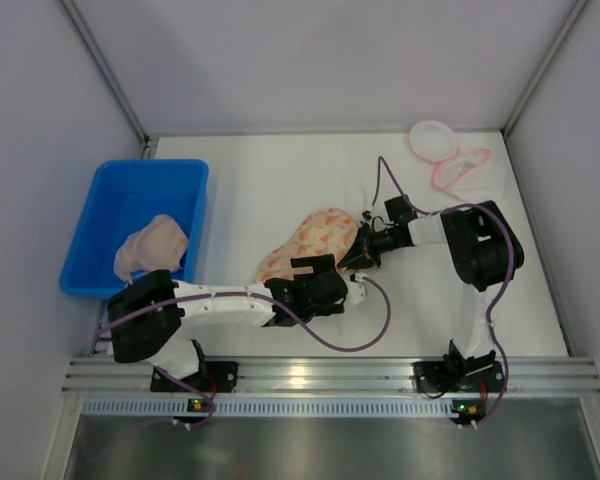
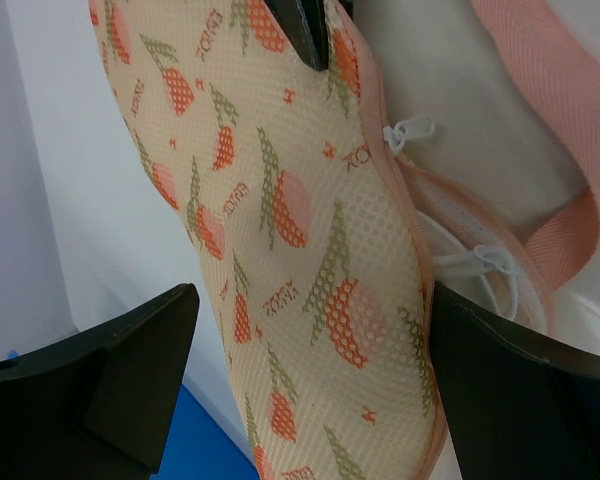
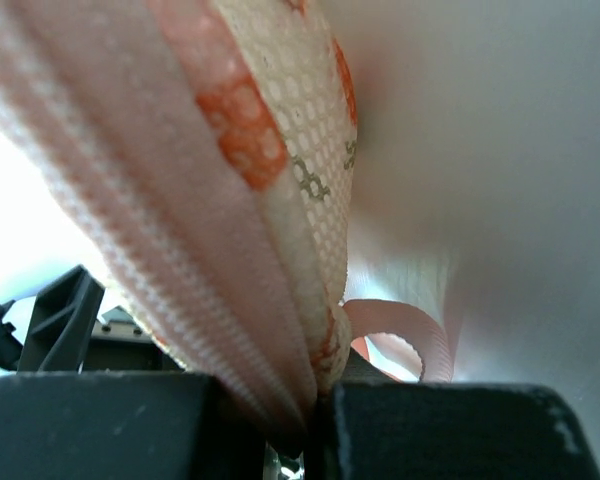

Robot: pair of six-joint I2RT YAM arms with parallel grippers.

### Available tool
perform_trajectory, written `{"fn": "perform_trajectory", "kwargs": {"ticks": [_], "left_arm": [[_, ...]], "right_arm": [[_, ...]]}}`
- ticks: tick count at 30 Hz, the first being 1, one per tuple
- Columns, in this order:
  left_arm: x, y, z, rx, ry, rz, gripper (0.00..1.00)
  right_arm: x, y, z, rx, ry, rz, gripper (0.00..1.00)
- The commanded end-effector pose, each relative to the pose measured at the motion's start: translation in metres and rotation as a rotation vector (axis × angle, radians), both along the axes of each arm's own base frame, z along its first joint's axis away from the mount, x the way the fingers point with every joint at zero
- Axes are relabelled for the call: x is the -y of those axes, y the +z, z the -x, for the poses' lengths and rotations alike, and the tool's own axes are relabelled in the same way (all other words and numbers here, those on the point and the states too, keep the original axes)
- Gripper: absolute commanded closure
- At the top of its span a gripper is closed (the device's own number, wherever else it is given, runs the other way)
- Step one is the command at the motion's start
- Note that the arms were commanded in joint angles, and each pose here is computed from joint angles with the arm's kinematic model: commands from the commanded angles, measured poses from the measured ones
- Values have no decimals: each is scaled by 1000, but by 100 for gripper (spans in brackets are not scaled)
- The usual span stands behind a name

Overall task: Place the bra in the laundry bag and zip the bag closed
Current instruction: Zip the laundry bag at the center of the board.

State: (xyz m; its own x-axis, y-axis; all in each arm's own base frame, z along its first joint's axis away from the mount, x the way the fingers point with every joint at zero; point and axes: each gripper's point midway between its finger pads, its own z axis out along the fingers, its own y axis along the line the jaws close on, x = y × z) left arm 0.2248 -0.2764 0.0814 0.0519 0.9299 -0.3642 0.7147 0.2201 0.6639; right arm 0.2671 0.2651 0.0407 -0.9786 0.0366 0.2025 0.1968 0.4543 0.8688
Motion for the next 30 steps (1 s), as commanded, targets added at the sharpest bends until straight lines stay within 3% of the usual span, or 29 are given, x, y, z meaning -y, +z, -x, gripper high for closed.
{"fn": "perform_trajectory", "kwargs": {"ticks": [1, 11, 18, 25, 30], "left_arm": [[-2, -2, -9, 39, 4, 8, 2], [20, 44, 20, -99, -115, 174, 2], [10, 23, 52, -244, -213, 121, 2], [3, -8, 38, -219, -128, -1, 2], [4, -17, 23, -149, -84, -18, 2]], "right_arm": [[-4, 14, 0, 37, 30, -11, 100], [-5, 12, -1, 35, 34, -5, 100], [-5, 16, -2, 44, 39, -12, 100], [-7, 22, -1, 43, 54, -33, 100], [-6, 18, 5, 33, 67, -33, 100]]}}
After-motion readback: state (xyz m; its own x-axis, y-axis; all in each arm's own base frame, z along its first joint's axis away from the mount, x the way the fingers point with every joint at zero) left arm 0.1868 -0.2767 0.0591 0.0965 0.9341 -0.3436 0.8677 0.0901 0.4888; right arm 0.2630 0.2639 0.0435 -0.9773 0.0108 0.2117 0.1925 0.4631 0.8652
